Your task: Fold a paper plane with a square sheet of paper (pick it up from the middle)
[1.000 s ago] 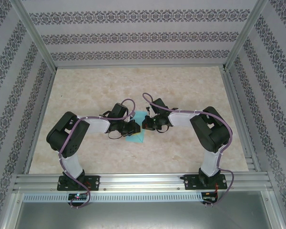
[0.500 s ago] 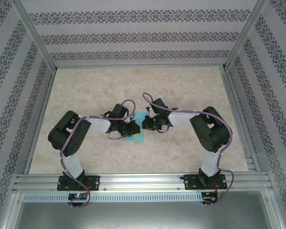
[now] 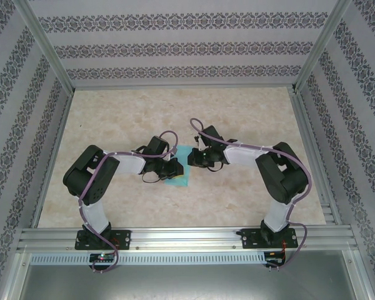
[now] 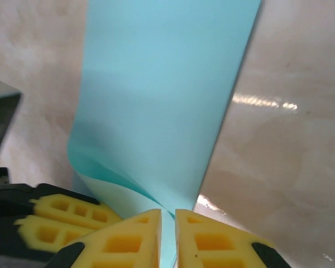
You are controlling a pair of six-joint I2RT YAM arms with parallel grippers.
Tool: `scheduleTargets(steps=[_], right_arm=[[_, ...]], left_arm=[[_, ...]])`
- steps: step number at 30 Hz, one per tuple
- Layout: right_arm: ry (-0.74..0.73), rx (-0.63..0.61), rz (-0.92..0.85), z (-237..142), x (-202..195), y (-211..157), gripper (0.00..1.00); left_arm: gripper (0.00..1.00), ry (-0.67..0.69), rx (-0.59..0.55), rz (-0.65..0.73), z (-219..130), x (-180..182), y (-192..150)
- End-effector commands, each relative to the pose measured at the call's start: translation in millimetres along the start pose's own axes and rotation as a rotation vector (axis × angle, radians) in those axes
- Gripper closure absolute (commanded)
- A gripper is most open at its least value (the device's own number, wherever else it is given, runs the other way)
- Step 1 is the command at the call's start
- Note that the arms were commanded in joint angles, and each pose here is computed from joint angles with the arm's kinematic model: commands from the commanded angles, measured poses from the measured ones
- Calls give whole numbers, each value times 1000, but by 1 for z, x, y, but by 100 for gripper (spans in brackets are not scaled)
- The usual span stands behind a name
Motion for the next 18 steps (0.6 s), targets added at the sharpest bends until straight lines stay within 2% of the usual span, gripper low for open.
scheduleTargets(steps=[1,7,18], right_arm=[[-13,-46,-33,-12,5,11,88],[31,3,-36,4,15,0,94],[12,61,-14,25,6,-11,96]], left_arm=[[87,55,-5,-10,3,12,-3],[88,54,-9,-16,4,13,-3],[89,56,-19,-18,1,12,-2]])
Point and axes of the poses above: each hand's point on the last joint's axis, 136 mm out from that joint toward the fingers, its own z axis out along the fingers, its own x axis along the line the jaws close on, y = z × x, the point moved 1 cm from there along -z, back along the fingers, and after that the axes turned 10 degrees about -z, right-handed, at the moved point
